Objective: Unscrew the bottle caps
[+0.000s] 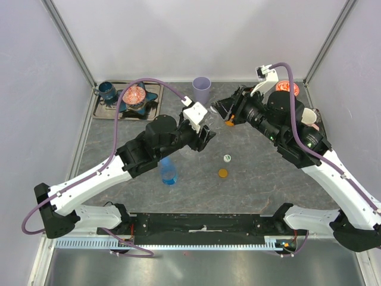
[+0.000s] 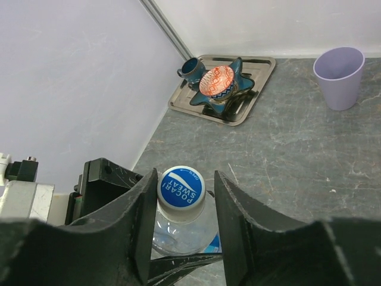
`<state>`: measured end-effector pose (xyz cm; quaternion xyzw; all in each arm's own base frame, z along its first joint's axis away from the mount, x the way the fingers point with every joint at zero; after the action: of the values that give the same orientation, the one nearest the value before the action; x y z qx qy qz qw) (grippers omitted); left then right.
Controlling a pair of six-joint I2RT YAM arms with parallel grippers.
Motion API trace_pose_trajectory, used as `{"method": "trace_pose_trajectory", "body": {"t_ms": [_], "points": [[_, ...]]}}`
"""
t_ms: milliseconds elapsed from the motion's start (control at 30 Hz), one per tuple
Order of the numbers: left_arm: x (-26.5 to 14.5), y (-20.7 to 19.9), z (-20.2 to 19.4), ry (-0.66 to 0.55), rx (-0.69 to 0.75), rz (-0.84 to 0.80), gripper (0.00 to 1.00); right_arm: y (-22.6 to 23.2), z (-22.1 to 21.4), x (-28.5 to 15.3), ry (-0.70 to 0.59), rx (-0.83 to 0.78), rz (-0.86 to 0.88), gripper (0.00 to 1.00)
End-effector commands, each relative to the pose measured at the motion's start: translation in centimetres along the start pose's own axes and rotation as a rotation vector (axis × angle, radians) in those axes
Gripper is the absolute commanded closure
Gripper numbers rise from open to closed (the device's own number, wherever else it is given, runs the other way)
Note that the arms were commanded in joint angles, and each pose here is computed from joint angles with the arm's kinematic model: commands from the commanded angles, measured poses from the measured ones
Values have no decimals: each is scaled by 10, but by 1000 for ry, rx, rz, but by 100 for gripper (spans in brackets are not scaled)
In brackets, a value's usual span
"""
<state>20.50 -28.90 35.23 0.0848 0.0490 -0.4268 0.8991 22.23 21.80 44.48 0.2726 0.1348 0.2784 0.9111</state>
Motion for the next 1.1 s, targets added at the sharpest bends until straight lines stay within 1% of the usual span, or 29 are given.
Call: {"method": "trace_pose_trajectory", "body": {"t_ms": [0, 67, 267, 333, 400, 500, 533, 567, 633, 667, 700, 767, 800, 867, 900, 933, 967, 1000, 1033, 1067], "points": [[1, 0, 9, -36, 35, 9, 50, 1, 2, 2, -26, 2, 10, 54], [2, 1, 9, -40, 36, 11, 50, 2, -1, 2, -12, 1, 21, 56], [2, 0, 12, -51, 38, 7, 50, 4, -11, 3, 31, -3, 62, 68], [1, -1, 14, -59, 39, -7, 50, 6, -14, 2, 47, -22, 90, 81], [0, -5, 15, -67, 44, -37, 50, 6, -18, 2, 65, -33, 104, 100], [-2, -9, 17, -75, 48, -74, 50, 7, -15, -5, 52, -66, 126, 100], [-6, -10, 21, -90, 46, -90, 50, 7, -13, -8, 41, -100, 134, 100], [-8, -12, 22, -98, 46, -112, 51, 12, -11, -14, 44, -119, 181, 100], [-17, -23, 29, -133, 51, -212, 51, 24, -10, -25, 55, -158, 285, 100], [-21, -28, 33, -147, 52, -265, 51, 32, -6, -33, 57, -206, 345, 100], [-28, -41, 37, -165, 55, -395, 51, 38, -9, -40, 77, -227, 412, 100], [-39, -46, 46, -178, 23, -523, 51, 46, -5, -53, 66, -282, 488, 100], [-52, -60, 49, -188, 0, -691, 51, 51, -7, -60, 84, -300, 546, 100], [-58, -60, 56, -186, -51, -805, 51, 56, -6, -70, 74, -347, 613, 100], [-69, -69, 58, -175, -83, -937, 51, 63, -9, -79, 93, -360, 686, 100], [-71, -66, 63, -194, -86, -974, 51, 65, -8, -86, 87, -371, 721, 100], [-72, -67, 62, -190, -100, -1018, 50, 69, -8, -89, 81, -379, 763, 100], [-80, -71, 63, -173, -128, -1098, 50, 72, -9, -94, 78, -386, 794, 100], [-82, -69, 62, -169, -137, -1122, 50, 75, -9, -102, 77, -392, 841, 100], [-82, -69, 67, -200, -120, -1149, 50, 77, -7, -104, 65, -397, 860, 100]]}}
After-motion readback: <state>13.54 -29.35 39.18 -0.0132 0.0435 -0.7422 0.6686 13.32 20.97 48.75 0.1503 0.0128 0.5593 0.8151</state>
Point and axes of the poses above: each gripper's point midway between its finger pads, its own x axis out along the fingers, its own y axis along the line the jaws close on, z = x × y, the point moved 5 cm from there along -x, back along the fingers, and after that the axes turned 3 degrees about x, right-handed, at the moved point
